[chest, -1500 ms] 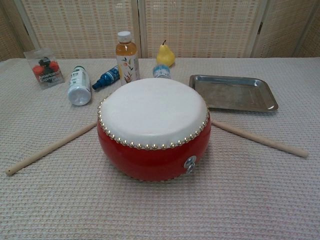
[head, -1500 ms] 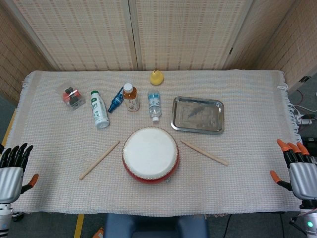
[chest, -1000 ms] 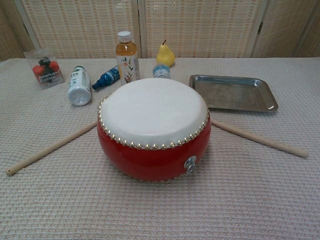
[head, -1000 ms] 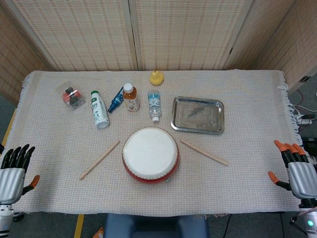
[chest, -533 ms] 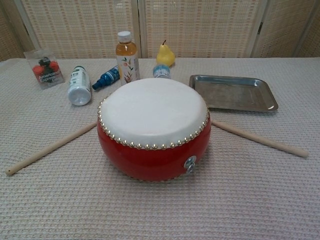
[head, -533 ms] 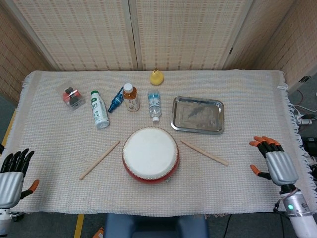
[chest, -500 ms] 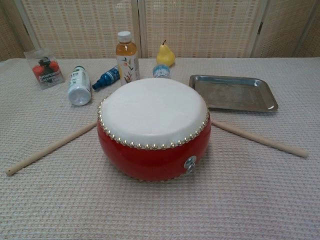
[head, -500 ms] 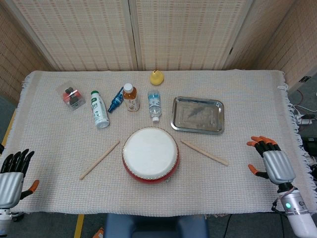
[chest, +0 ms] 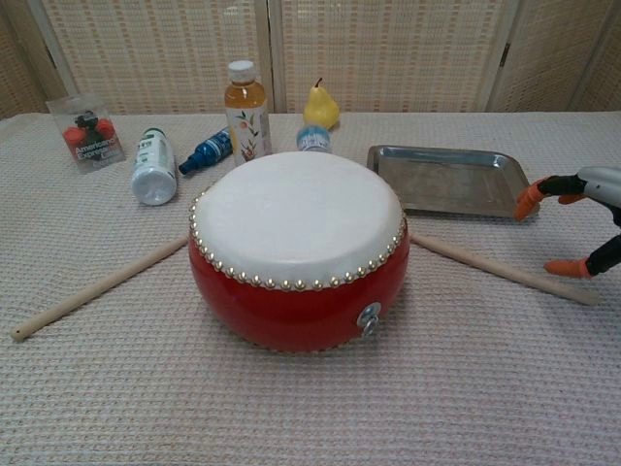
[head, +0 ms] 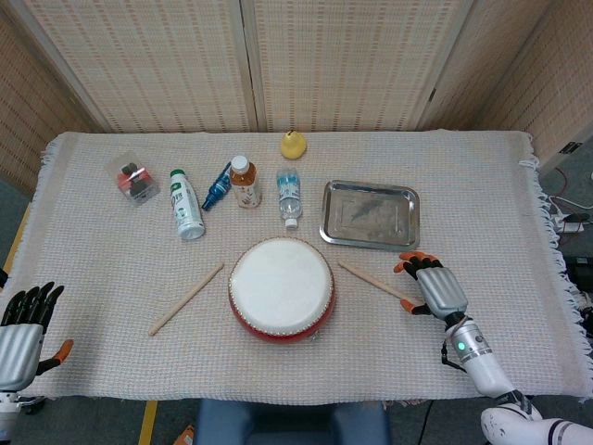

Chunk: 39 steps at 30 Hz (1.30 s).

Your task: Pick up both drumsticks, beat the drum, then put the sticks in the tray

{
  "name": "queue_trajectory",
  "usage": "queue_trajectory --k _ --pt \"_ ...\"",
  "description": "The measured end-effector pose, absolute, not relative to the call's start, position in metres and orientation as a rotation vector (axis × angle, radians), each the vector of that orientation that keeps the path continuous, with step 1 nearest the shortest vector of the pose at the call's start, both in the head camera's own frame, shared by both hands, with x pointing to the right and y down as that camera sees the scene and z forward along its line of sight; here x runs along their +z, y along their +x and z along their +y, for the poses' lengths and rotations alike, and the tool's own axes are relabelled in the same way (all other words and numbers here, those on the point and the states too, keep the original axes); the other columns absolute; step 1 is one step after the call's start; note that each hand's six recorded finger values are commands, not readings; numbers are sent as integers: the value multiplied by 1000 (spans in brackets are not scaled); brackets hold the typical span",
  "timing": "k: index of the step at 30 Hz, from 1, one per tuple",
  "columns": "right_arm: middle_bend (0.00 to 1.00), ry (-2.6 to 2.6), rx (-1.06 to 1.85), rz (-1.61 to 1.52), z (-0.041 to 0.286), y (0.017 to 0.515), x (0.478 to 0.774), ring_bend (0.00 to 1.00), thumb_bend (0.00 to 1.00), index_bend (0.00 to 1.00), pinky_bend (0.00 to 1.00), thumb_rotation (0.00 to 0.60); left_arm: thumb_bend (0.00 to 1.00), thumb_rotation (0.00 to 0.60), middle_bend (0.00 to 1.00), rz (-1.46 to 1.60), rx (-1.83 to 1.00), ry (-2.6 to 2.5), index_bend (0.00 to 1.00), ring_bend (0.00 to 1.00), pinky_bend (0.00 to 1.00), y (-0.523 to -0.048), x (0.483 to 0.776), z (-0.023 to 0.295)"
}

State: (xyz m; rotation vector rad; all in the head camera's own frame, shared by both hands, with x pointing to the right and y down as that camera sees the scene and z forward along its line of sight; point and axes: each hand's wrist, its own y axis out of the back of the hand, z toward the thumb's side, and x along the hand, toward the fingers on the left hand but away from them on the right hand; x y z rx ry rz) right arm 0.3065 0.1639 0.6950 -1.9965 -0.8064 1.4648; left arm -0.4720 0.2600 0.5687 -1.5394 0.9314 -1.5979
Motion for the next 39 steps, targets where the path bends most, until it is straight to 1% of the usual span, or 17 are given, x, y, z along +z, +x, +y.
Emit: queue_trajectory --k 6,14,21,24,31,39 --pt "158 -2008 1483 -771 160 288 715 0 189 326 150 600 282 600 0 927 -1589 -1556 27 0 47 -469 572 260" --pt "158 -2023 1506 -733 154 272 731 0 189 336 149 600 283 600 0 924 -1585 -1567 32 0 46 -467 575 258" --pt "158 -2018 1521 -692 146 252 749 0 191 374 149 600 282 600 0 924 -1585 -1568 32 0 47 -468 577 258" --pt "158 -2020 1525 -674 145 245 754 0 216 411 149 600 281 600 0 927 -1592 -1567 32 0 47 -470 577 258" --pt "158 -2026 1522 -696 144 242 755 0 313 495 149 600 279 600 0 937 -1604 -1565 32 0 47 -475 578 260" --pt "158 -2022 1518 -685 148 242 754 0 320 494 149 600 280 600 0 934 -1598 -1572 33 0 47 -474 580 260"
